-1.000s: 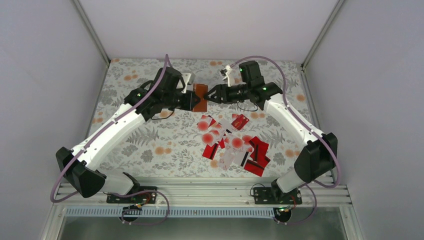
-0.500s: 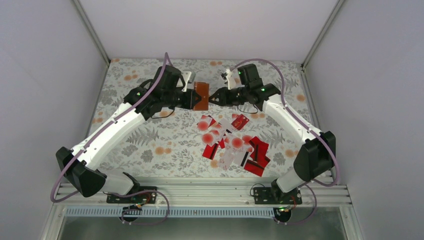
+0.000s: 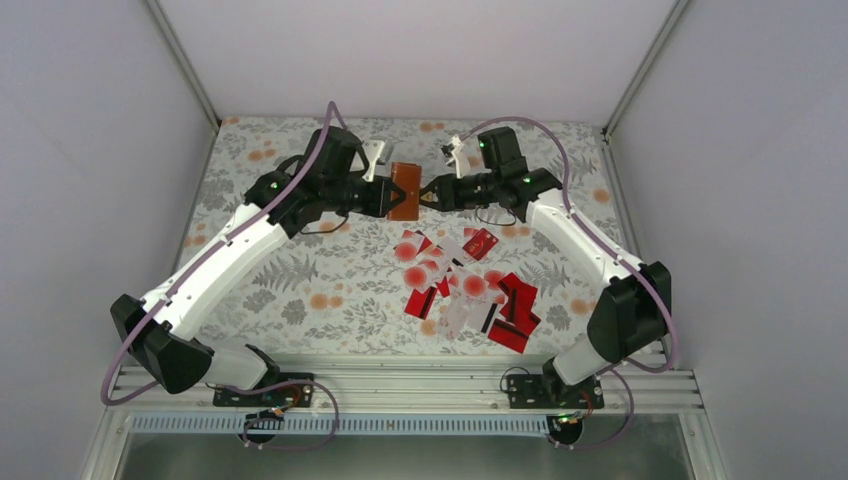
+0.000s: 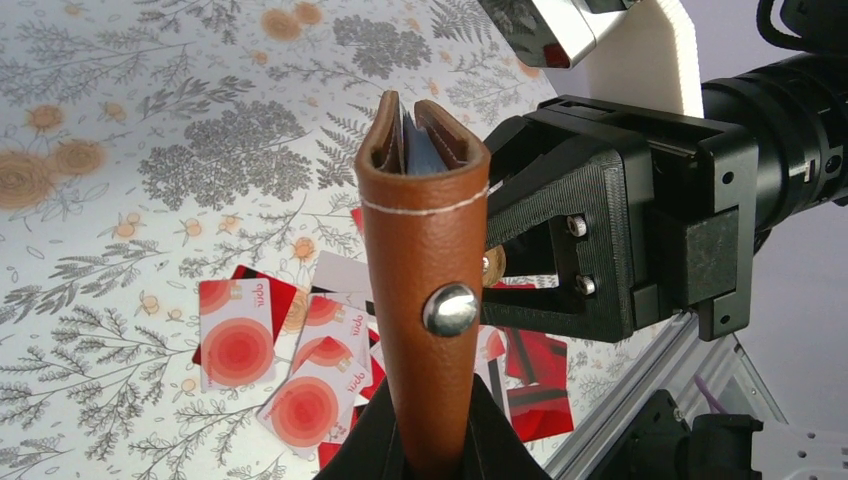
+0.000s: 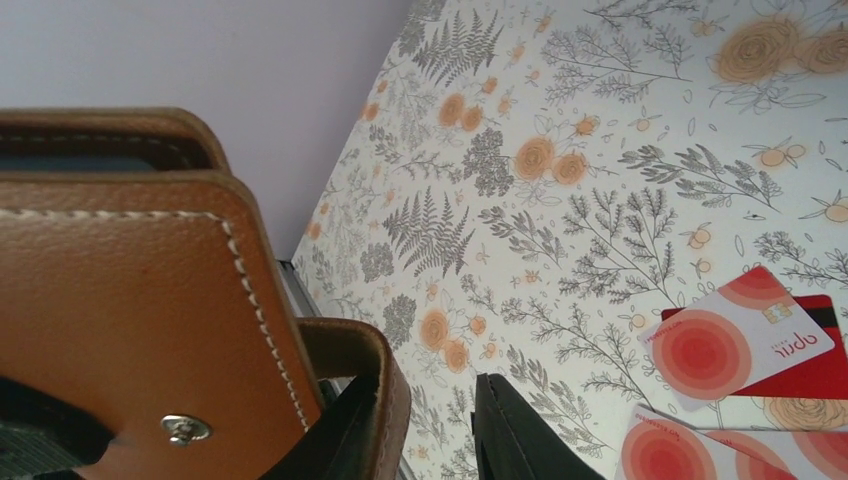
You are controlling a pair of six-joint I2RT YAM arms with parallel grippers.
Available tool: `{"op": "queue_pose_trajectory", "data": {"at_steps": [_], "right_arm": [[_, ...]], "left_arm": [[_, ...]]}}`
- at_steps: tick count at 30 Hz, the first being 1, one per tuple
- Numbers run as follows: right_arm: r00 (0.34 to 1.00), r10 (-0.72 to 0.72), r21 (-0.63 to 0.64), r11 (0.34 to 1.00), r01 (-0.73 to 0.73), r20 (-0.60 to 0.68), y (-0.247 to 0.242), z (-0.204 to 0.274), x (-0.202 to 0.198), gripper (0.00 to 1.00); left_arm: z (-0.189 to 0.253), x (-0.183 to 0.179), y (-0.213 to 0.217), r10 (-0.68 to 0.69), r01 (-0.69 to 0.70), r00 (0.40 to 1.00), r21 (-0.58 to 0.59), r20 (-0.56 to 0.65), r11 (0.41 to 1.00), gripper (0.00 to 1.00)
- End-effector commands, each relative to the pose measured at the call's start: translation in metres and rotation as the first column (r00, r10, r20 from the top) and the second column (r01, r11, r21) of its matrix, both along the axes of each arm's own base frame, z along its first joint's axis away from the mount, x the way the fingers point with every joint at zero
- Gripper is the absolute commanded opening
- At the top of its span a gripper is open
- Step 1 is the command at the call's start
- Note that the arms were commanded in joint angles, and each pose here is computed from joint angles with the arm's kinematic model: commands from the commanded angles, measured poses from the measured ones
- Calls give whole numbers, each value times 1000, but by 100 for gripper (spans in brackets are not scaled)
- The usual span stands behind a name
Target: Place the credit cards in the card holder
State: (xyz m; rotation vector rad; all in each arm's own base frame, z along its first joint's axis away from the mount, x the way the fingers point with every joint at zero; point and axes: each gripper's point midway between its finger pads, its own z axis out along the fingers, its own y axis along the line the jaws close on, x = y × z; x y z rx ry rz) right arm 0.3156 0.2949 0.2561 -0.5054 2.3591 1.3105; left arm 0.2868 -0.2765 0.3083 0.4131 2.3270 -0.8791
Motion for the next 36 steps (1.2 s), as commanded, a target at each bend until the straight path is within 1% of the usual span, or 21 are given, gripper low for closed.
{"op": "queue_pose_trajectory", "data": {"at_steps": [1,12,16,18,22,25,26,28,30,32,35,36], "right_arm": [[990,97,82,991,-105,99,6,30,-17,23],[985,102,62,992,-111,141,1,36,-20,17],[984,101,58,992,-110,144,-1,37,-22,10],[984,103,61,992,-113,143,-1,37,-23,5],[986,113,63,991,-121,119,0,31,-27,4],[990,117,45,992,-121,72,3,17,-30,4],[991,120,38,992,-122,53,4,11,-32,4],[992,127,19,992,-127,13,9,-3,-37,4],[992,125,-7,992,-125,-26,13,-16,-42,4],[990,123,-30,992,-125,-69,18,-30,-46,4],[984,126,-57,989,-134,-129,28,-53,-53,4],[980,129,-71,988,-141,-151,34,-63,-56,4]], "left_arm": [[16,-7,-8,-70,72,997,-50,34,996,2],[-2,-12,-5,-81,81,997,-28,-7,996,2],[-6,-12,-3,-70,70,997,-12,-14,997,2],[-10,-12,-2,-74,74,997,-8,-20,997,2],[-20,-15,-2,-72,72,996,-4,-43,997,2],[-39,-14,6,-20,22,996,26,-86,999,3],[-49,-14,10,5,0,994,46,-109,999,5],[-72,-16,19,55,-42,987,88,-154,995,20],[-94,-20,28,97,-73,976,127,-193,989,31],[-113,-25,39,140,-105,966,167,-215,980,48],[-137,-33,59,209,-155,951,233,-229,960,66],[-148,-37,67,236,-170,942,266,-238,949,70]]}}
